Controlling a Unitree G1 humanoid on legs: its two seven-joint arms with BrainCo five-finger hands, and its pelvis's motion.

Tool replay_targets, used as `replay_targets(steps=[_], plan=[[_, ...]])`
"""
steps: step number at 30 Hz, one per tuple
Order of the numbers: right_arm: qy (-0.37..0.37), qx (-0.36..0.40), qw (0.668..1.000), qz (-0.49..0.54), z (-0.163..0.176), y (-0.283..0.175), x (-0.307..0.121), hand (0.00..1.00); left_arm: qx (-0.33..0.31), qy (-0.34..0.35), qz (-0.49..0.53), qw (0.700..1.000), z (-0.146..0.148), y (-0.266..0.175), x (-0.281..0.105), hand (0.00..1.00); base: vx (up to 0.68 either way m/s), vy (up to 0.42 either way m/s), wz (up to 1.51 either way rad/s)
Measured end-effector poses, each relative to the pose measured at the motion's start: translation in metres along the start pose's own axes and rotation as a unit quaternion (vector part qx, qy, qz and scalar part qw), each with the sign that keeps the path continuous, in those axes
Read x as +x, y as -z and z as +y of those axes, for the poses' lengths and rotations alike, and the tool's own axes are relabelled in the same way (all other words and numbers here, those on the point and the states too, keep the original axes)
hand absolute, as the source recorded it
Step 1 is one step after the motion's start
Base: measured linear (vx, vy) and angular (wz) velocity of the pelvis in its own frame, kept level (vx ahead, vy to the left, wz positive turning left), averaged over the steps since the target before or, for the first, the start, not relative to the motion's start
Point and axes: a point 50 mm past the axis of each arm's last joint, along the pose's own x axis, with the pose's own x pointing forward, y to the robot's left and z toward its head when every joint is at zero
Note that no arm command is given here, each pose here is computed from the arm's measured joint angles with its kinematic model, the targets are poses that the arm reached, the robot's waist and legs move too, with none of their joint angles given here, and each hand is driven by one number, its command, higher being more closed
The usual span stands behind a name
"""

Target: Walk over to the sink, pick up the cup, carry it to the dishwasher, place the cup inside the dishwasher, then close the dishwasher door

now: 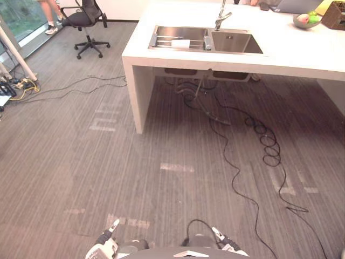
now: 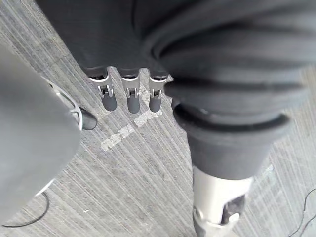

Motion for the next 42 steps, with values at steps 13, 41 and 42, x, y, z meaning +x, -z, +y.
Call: replay_targets(steps=[13,41,42], plan=[[0.027,0.082,0.996,-0.010,-0.019,0.010,-0.008,0.00,-0.020,0.191,-0.130,0.973,-0.127,-0.050,-0.009,0.00,0.28,-0.209,0.25],[0.013,0.127,0.992,-0.016,0.009,-0.010,0.005,0.00,-0.060,0.399,-0.562,0.722,-0.177,-0.194,-0.199,0.00,0.42,0.079,-0.03],[0.019,0.135,0.990,-0.024,0.006,-0.011,0.004,0.00,-0.055,0.400,-0.566,0.719,-0.178,-0.194,-0.203,0.00,0.41,0.215,0.26]])
